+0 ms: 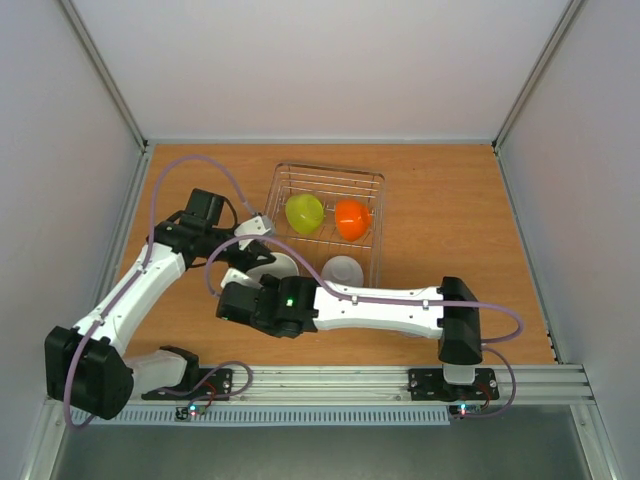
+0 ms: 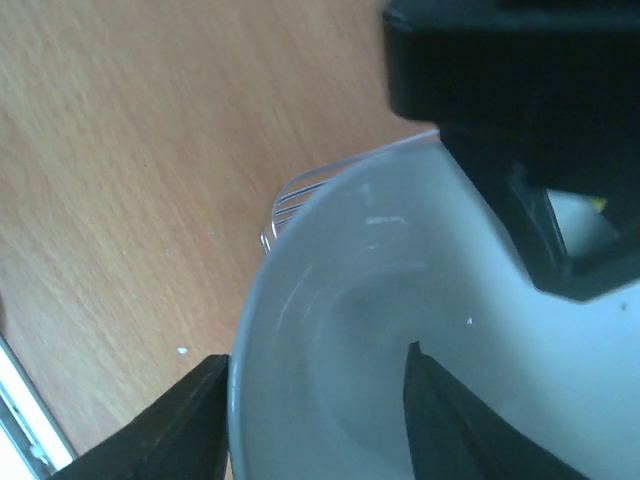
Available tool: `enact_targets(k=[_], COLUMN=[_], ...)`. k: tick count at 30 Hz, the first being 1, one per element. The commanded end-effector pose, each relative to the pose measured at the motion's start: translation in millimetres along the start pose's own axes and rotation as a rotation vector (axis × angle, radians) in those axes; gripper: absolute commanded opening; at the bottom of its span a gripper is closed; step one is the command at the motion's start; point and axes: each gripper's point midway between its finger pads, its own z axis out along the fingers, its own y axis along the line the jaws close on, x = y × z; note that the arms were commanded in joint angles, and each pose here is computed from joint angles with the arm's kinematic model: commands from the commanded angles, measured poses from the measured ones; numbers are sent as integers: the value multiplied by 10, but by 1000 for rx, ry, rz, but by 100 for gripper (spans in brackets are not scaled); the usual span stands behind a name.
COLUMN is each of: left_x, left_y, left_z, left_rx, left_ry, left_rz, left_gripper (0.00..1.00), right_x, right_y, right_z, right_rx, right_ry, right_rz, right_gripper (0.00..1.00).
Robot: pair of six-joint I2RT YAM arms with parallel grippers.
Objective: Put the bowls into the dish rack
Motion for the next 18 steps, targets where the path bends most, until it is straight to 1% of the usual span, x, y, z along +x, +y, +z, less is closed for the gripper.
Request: enact_targets(k=[1, 3, 7, 8, 10, 15, 18], left_x=[-97, -91, -89, -87, -90, -106, -119], left_y=[-126, -129, -116, -112, -108, -110, -101], left_z=[-50, -44, -34, -31, -26, -10, -8], left_rx=[43, 48, 44, 42, 44, 58, 55], left_ry=[-54, -54, -55, -55, -59, -71, -86], left_rz=[9, 9, 10, 9, 3, -5, 0], left_gripper=[1, 1, 1, 1, 0, 0, 0], right_x=[-112, -55, 15, 6, 82, 289, 452], right_y=[-285, -339, -500, -572, -652, -788, -888], right_z=[-251, -296, -535, -681, -850, -1169, -1184], right_rx=[53, 58, 48, 30, -3, -94, -87], right_ry=[-128, -159, -268, -330, -403, -533, -545], right_rz=[124, 156, 258, 309, 375, 520, 627], right_gripper=[53, 59, 70, 74, 81, 98, 99])
